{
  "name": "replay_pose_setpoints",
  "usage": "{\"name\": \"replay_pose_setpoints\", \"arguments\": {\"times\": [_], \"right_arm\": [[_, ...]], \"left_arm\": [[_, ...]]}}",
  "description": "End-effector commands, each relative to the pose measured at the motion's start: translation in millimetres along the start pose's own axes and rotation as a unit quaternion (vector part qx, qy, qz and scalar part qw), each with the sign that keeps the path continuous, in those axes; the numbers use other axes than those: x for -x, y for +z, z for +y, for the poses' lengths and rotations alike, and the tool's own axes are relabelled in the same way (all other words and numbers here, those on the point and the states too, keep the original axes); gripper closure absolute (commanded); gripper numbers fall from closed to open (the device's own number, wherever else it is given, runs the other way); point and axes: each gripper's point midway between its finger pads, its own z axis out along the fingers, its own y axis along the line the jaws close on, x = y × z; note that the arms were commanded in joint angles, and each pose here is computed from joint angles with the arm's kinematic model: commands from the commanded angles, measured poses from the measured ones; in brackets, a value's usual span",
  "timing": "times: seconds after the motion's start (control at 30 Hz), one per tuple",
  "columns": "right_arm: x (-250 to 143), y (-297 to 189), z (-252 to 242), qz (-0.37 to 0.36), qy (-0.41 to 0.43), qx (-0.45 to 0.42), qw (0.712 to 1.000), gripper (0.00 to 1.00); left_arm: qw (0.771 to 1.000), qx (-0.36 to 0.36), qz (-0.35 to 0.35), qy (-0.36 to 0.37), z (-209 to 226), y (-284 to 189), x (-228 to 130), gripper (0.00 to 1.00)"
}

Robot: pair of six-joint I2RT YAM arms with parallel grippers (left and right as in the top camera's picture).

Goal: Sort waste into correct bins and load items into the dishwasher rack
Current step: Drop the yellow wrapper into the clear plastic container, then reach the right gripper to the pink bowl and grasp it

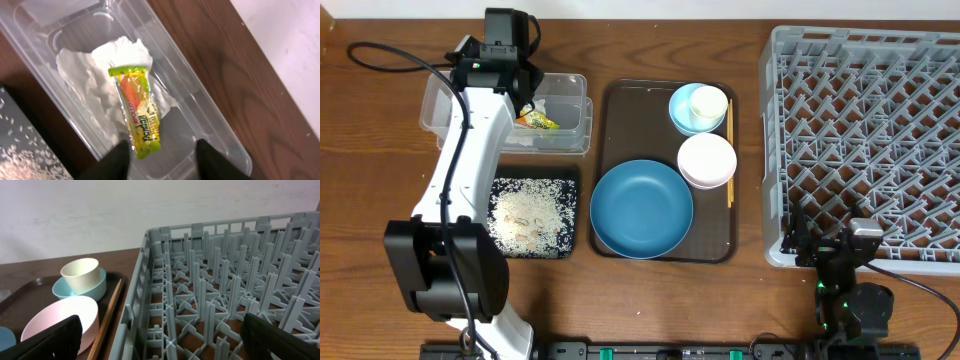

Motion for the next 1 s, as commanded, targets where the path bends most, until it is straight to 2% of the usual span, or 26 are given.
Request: {"name": "replay_pose_setpoints", "arguments": {"times": [0.0,0.17,0.27,0.37,0.43,0.5,0.53,0.73,0.97], "right_arm": [[-1.0,0.1,-3.2,0.000,-0.007,-0.006,1.000,0.01],[-1.0,0.1,-3.2,0.000,-0.007,-0.006,1.000,0.01],[-1.0,0.1,-3.2,0.000,-0.007,-0.006,1.000,0.01],[-1.0,0.1,-3.2,0.000,-0.007,-0.006,1.000,0.01],[-1.0,0.1,-3.2,0.000,-0.007,-0.006,1.000,0.01],[-1.0,0.1,-3.2,0.000,-0.007,-0.006,1.000,0.01],[-1.0,0.1,-3.2,0.000,-0.007,-0.006,1.000,0.01],[-1.0,0.1,-3.2,0.000,-0.007,-0.006,1.000,0.01],[2.0,0.1,-4.0,-0.006,-0.007,-0.009,1.000,0.01]], "left_arm": [[1.000,0.012,0.006,-0.009,6.0,1.0,-3.1,0.51],[1.000,0.006,0.000,0.017,7.4,-11.2,2.6,0.50],[0.999,-0.011,-0.022,0.039,9.7,-30.7,24.2,0.48],[0.998,-0.019,-0.051,0.016,24.7,-54.4,53.3,0.44],[0.997,-0.016,-0.071,-0.012,45.3,-72.2,76.6,0.43],[0.995,-0.005,-0.088,-0.040,69.8,-86.0,96.9,0.26],[0.994,0.004,-0.096,-0.056,84.6,-91.8,106.8,0.23],[0.984,0.080,-0.099,-0.123,163.1,-98.2,133.4,0.16],[0.977,0.123,-0.087,-0.152,200.6,-97.5,136.0,0.14]]}}
